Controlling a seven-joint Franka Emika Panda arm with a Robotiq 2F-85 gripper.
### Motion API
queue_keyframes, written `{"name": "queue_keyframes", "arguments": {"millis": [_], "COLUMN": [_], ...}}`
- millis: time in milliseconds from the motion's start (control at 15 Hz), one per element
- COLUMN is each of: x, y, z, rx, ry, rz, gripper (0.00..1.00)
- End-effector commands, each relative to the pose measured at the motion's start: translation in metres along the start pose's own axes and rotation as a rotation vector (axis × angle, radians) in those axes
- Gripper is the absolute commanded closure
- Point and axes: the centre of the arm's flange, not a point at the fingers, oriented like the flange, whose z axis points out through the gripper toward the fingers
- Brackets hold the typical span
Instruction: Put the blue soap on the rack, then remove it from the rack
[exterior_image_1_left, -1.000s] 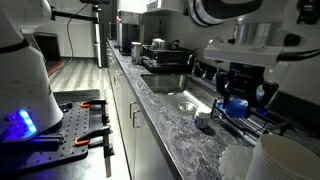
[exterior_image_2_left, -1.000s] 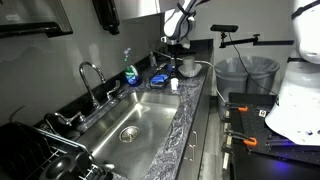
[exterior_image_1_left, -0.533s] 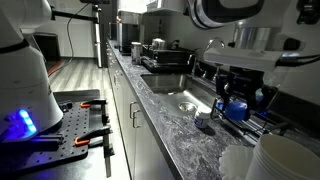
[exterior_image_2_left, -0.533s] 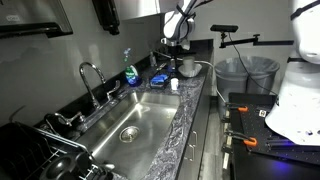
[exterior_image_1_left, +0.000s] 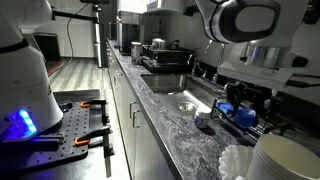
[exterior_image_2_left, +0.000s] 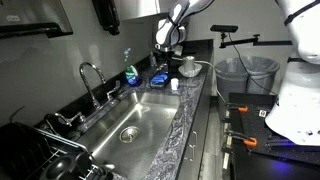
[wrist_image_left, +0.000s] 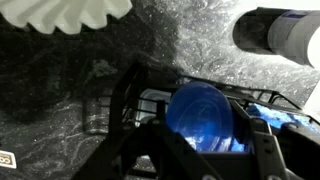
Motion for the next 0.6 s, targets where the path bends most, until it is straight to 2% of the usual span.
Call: {"name": "queue_keyframes", "arguments": {"millis": [0,533], "x": [0.027,0.043], "y": [0.016,0.018], "z": [-0.002,0.008], "rx": [0.004,0.0], "ry": [0.011,-0.004], "rz": [-0.003,-0.025], "gripper": [0.64,0.64]}}
